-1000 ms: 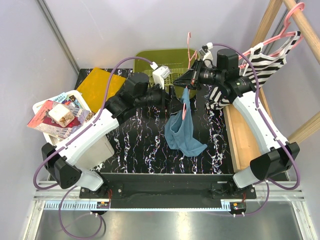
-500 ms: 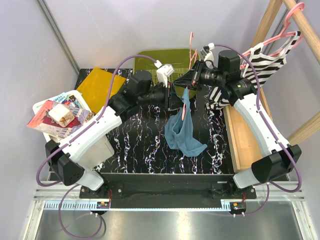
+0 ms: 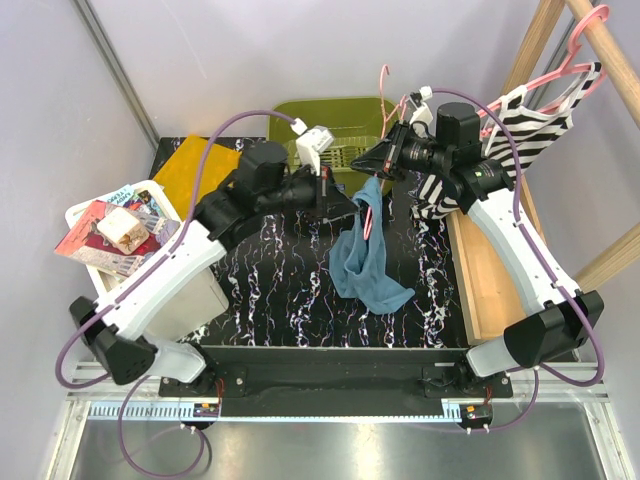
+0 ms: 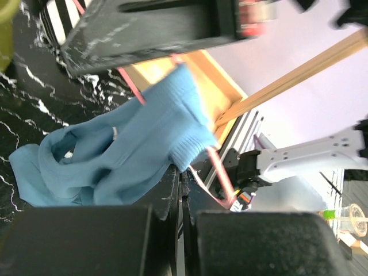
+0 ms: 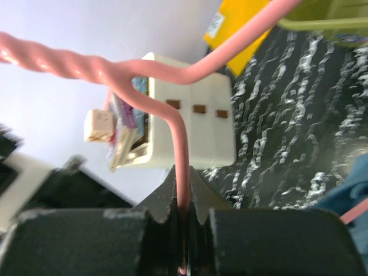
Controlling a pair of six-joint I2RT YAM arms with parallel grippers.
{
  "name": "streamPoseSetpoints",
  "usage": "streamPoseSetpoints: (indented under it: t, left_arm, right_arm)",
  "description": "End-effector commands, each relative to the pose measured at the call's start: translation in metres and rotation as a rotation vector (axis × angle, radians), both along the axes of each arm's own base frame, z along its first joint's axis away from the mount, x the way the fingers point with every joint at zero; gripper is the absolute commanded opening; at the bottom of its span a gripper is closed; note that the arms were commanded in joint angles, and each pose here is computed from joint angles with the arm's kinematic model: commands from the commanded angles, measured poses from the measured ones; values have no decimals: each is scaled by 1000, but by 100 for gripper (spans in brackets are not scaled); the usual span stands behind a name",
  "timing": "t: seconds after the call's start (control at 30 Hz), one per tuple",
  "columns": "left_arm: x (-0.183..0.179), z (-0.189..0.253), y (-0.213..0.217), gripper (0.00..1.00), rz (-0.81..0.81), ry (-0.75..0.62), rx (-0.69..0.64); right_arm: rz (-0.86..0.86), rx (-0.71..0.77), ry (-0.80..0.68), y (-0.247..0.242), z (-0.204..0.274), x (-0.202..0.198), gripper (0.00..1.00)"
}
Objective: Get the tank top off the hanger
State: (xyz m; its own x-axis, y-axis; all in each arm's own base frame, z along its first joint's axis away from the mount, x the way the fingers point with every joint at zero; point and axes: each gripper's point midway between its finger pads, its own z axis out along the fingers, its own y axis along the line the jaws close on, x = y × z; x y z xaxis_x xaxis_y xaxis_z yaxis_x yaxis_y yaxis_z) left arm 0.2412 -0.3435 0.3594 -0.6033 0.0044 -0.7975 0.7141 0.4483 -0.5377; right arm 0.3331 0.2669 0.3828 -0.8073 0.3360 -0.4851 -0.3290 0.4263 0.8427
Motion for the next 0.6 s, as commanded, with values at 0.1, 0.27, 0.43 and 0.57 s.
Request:
streamPoseSetpoints:
  t: [0.1,0.27,0.43,0.57]
  left_arm:
    - [-21,31,22,0,35,-33,-87]
    - [-34,28,29,0,37,6,-110]
    - [-34,19,44,0,104,3,-99]
    - [-28,8,52,0,159,35,-63]
  right_arm:
    - [-179,-130,-219,-25,24,27,0]
    - [-267,-178,-306,-36,36,45,0]
    - [-268,-79,-349,-26,76,46,0]
    - [-226,7,-387,-18,112,29,0]
